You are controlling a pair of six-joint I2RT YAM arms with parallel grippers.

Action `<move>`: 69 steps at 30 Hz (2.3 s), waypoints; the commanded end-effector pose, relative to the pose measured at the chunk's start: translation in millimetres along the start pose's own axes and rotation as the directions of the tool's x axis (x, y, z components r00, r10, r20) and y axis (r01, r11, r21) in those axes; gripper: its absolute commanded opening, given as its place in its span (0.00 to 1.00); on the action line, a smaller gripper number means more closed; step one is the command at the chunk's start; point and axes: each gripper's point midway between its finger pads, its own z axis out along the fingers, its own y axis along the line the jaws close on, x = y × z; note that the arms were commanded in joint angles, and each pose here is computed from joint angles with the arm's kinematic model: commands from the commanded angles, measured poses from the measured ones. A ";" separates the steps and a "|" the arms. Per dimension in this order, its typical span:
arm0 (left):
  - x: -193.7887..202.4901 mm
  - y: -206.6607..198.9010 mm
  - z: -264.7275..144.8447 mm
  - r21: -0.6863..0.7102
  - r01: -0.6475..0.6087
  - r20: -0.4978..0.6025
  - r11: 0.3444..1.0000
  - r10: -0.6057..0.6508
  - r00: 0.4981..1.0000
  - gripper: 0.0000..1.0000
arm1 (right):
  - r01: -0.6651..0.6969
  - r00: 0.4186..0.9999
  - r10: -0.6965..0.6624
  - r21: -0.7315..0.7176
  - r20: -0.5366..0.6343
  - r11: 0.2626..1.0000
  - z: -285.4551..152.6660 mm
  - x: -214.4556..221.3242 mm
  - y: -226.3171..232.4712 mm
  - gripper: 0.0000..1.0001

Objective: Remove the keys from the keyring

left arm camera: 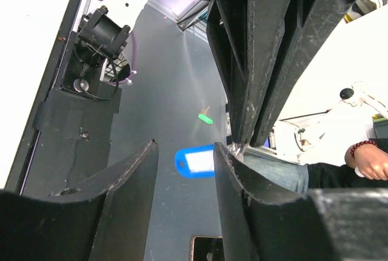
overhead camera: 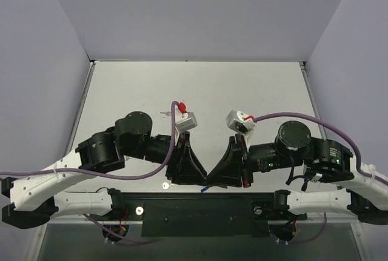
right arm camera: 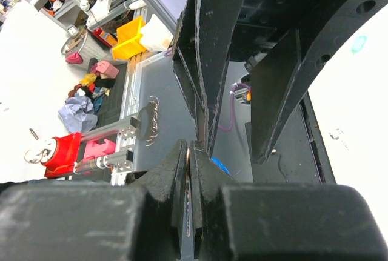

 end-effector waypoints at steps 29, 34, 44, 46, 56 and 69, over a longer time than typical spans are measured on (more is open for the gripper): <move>-15.4 -36.1 -14.4 0.165 -0.067 0.103 0.984 0.050 0.993 0.40 | 0.013 0.993 -0.009 -0.034 0.114 0.999 -2.4 -21.2 5.3 0.00; -13.9 -37.0 -15.0 0.172 -0.062 0.099 0.983 0.046 0.994 0.31 | 0.015 0.992 -0.011 -0.030 0.123 0.999 -3.7 -24.2 5.0 0.00; -15.2 -41.9 -16.8 0.194 -0.057 0.108 0.979 0.037 0.993 0.18 | 0.016 0.992 -0.013 -0.025 0.128 1.000 -3.5 -26.5 4.4 0.00; -14.9 -43.4 -17.2 0.201 -0.058 0.109 0.978 0.036 0.993 0.14 | 0.015 0.991 -0.013 -0.020 0.130 1.000 -3.6 -27.2 3.8 0.00; -27.7 -41.7 -21.6 0.168 -0.041 0.189 0.985 0.009 0.982 0.00 | 0.010 0.991 -0.008 -0.013 0.131 1.000 -2.3 -27.4 1.8 0.00; -45.5 -34.1 -30.2 0.167 0.053 0.354 0.985 -0.110 0.929 0.00 | -0.034 0.969 0.009 0.096 0.247 0.995 -9.5 -36.0 -20.5 0.00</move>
